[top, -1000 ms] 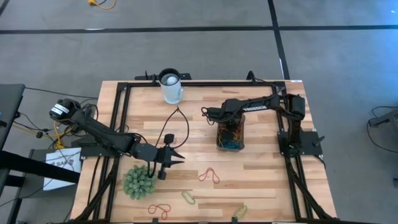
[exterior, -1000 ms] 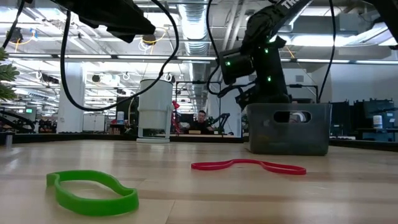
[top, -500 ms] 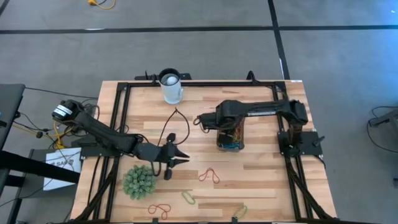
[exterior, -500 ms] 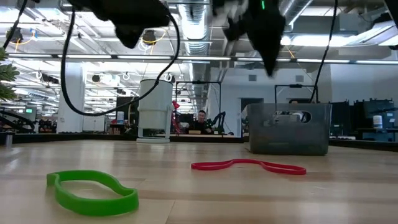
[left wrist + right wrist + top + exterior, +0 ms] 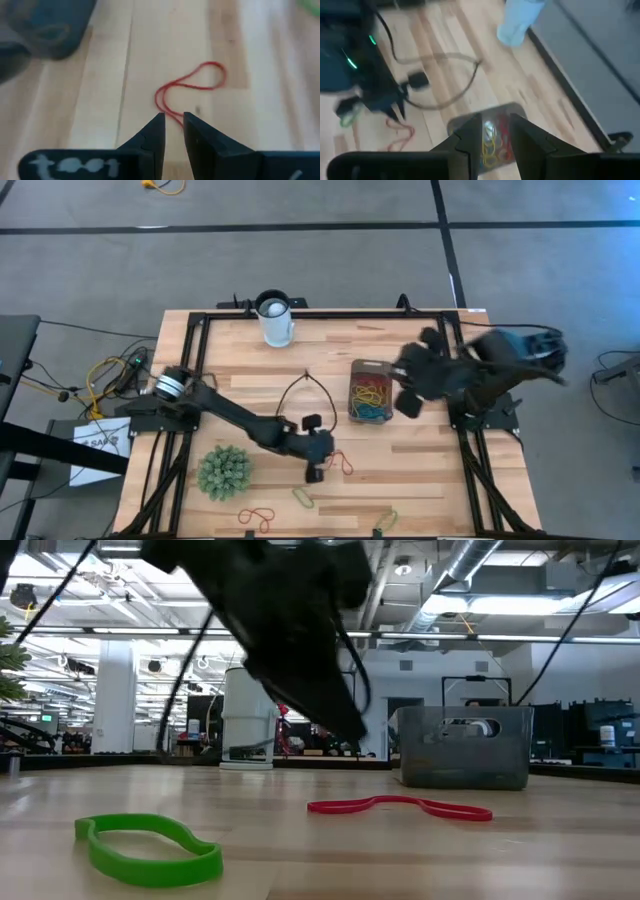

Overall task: Pick and place items into bin
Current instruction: Put the red rubber band into the black bin

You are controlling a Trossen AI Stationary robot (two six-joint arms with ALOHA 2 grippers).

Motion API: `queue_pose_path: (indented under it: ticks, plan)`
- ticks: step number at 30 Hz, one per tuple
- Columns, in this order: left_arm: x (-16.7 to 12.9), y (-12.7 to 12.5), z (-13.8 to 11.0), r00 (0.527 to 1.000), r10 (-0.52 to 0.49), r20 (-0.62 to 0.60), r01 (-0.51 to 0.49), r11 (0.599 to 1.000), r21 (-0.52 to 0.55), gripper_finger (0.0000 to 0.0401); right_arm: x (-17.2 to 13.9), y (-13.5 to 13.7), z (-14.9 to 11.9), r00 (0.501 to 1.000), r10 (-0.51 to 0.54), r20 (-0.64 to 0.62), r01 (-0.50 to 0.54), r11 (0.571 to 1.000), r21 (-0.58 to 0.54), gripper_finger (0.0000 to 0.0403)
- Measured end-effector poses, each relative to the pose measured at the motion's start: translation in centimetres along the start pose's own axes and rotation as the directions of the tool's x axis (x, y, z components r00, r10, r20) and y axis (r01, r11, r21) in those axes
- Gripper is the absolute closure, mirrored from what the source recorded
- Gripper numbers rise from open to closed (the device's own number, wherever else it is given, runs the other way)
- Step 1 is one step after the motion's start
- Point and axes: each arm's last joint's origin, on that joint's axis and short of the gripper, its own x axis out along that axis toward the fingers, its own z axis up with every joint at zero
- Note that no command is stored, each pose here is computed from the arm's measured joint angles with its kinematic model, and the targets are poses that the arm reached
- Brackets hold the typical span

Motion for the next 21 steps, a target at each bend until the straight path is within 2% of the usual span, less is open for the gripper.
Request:
queue_pose_path:
  ticks: [4, 8, 12, 16, 21]
  plan:
    - [2.9, -1.1, 0.8, 0.999, -0.033, -0.004, 0.032, 0.998, -0.055, 0.0344, -1.8, 0.8, -3.0, 0.993, 0.031, 0.112, -0.028, 0.999, -0.032, 0.0310]
    - [4.6, -2.0, 1.0, 0.998, -0.056, -0.023, 0.054, 0.994, -0.098, 0.0344, -0.9, 1.9, -6.1, 0.985, 0.085, 0.148, -0.072, 0.993, -0.091, 0.0310]
    - [5.3, -2.0, 0.5, 0.999, -0.008, -0.038, 0.003, 0.990, -0.140, 0.0344, 0.5, 1.3, -9.1, 0.977, 0.114, 0.181, -0.098, 0.991, -0.095, 0.0310]
    - [5.1, -1.6, -0.3, 0.990, 0.111, -0.085, -0.125, 0.977, -0.171, 0.0344, 2.4, 0.6, -12.4, 0.954, 0.199, 0.225, -0.186, 0.980, -0.078, 0.0310]
    - [5.0, -1.7, -0.4, 0.987, 0.138, -0.081, -0.150, 0.974, -0.172, 0.0344, 5.6, -0.3, -16.8, 0.928, 0.271, 0.254, -0.264, 0.963, -0.060, 0.0310]
